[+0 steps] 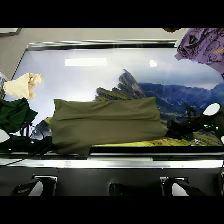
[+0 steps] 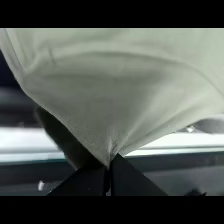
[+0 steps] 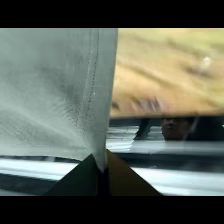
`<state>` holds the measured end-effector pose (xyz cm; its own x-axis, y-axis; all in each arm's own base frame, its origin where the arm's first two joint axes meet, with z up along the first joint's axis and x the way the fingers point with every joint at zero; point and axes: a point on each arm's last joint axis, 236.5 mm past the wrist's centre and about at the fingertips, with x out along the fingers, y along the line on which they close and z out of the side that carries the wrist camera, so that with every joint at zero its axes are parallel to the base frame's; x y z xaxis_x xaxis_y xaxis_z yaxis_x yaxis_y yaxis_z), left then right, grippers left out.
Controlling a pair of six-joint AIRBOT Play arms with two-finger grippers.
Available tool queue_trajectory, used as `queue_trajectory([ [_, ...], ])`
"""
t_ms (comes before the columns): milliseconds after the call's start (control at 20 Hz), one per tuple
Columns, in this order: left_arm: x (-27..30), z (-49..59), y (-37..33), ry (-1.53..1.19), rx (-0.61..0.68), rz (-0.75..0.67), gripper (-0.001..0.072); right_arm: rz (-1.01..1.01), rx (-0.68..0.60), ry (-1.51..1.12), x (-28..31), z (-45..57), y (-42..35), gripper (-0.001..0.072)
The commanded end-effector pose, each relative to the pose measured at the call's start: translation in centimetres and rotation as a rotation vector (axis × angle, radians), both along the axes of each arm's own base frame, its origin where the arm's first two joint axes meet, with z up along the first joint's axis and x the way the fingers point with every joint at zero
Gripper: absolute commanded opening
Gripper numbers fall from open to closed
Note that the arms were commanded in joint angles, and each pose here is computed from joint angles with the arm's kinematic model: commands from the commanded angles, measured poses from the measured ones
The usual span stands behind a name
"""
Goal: Fold the clothes and pants, and hang the long-sleeved shirts on hangers.
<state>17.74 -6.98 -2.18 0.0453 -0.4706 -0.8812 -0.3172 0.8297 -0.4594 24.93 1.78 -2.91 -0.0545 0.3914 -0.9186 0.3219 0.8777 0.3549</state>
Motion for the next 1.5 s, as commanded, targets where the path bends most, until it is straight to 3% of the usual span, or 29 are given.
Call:
queue_trajectory([
  [0, -1.6, 1.6, 0.3, -0.016, 0.048, -0.010, 0.0013, -0.001, -0.030, 0.008, -1.4, 1.5, -0.3, 0.0029],
  [400, 7.7, 0.9, 1.8, -0.162, 0.092, -0.031, 0.0012, 0.018, -0.053, -0.244, 6.7, 1.1, 0.1, 0.0029],
  [600, 13.9, 0.3, 2.9, -0.181, 0.093, -0.077, 0.0012, 0.090, -0.130, -0.262, 11.4, -1.0, 1.3, 0.0029],
  [850, 21.0, -1.0, 4.1, -0.183, 0.092, -0.106, 0.0012, 0.120, -0.136, -0.260, 16.1, -2.4, 2.3, 0.0029],
  [1250, 25.6, -6.2, 2.8, -0.119, 0.065, -0.170, 0.0014, 0.108, -0.117, -0.215, 17.7, -6.1, 2.5, 0.0034],
  [1300, 25.6, -6.6, 2.7, -0.108, 0.058, -0.165, 0.0017, 0.101, -0.110, -0.214, 17.9, -6.4, 2.6, 0.0078],
  [1350, 25.7, -6.8, 2.6, -0.105, 0.049, -0.162, 0.0035, 0.094, -0.102, -0.218, 18.0, -6.3, 2.8, 0.0167],
  [1450, 26.0, -6.2, 2.5, -0.119, 0.047, -0.157, 0.0297, 0.064, -0.063, -0.208, 18.2, -5.2, 3.3, 0.0246],
])
